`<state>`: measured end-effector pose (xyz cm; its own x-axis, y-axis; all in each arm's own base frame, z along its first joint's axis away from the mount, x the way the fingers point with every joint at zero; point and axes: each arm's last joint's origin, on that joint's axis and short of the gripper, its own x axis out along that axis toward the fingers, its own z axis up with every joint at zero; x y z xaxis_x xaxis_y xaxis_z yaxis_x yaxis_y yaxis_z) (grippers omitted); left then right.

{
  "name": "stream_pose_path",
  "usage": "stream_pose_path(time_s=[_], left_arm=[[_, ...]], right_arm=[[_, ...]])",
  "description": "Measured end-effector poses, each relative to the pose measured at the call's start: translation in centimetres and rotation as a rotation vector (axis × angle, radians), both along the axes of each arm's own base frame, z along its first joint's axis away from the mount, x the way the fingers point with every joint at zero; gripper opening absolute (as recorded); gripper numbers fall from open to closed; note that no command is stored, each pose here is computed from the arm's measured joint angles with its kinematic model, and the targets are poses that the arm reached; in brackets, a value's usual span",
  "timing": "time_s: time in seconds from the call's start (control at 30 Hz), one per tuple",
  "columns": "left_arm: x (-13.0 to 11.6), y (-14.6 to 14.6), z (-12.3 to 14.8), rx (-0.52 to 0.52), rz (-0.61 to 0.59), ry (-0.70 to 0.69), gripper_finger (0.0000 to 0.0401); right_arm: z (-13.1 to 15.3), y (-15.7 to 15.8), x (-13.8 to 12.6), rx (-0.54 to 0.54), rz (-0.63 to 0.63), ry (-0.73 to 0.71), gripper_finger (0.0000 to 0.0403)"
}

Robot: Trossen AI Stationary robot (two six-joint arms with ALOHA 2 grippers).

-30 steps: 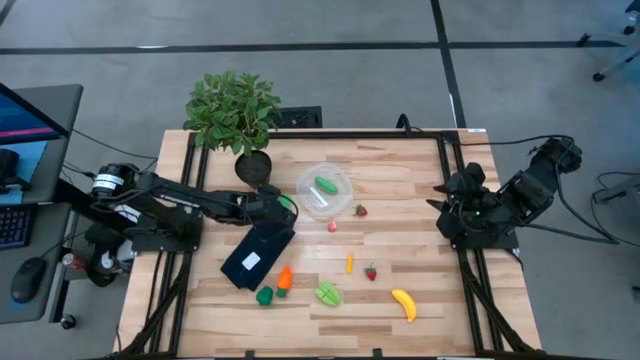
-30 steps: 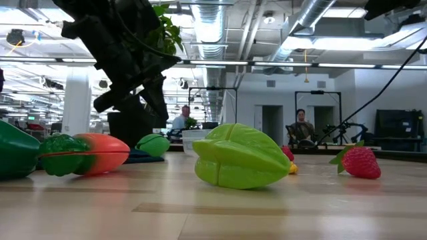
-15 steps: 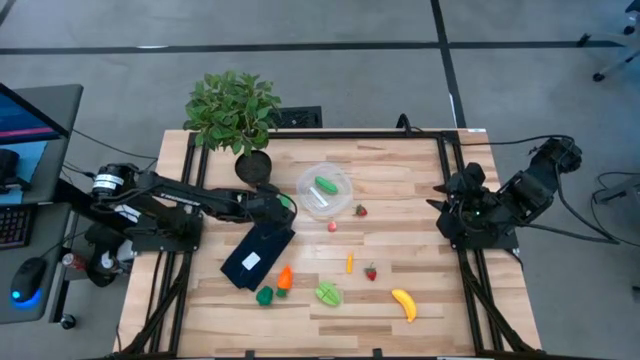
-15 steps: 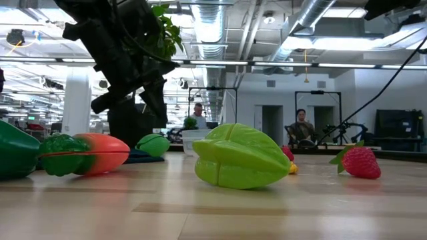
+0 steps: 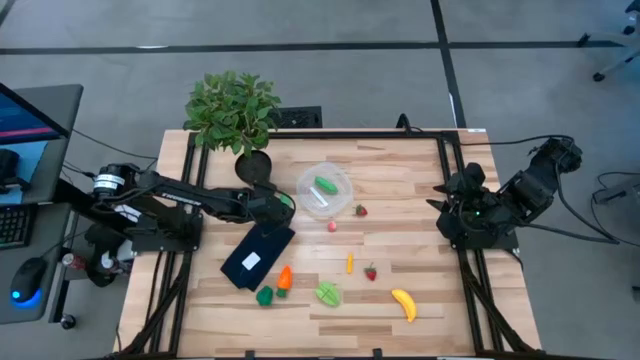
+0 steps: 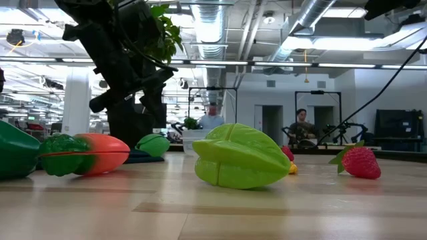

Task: Pick and placing Produce into tupperware
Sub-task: Put the green corncob into the transparent bin

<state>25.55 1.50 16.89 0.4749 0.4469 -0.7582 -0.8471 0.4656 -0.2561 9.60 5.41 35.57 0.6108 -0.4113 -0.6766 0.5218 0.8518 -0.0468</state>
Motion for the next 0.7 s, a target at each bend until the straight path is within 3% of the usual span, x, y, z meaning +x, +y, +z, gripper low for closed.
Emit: stream_pose_path(time_s=[0.5,0.7], left_arm=[[0.5,0.0,-1.1,-0.012,0.021,0.015,0.0275],[0.3,0.1,-1.1,0.030,0.039,0.027,0.0275]], right_arm=[[0.0,0.0,0.0,0.000,-0.001,0.000,0.0177],[0.0,0.0,0.0,0.001,-0.001,-0.001,0.0177]])
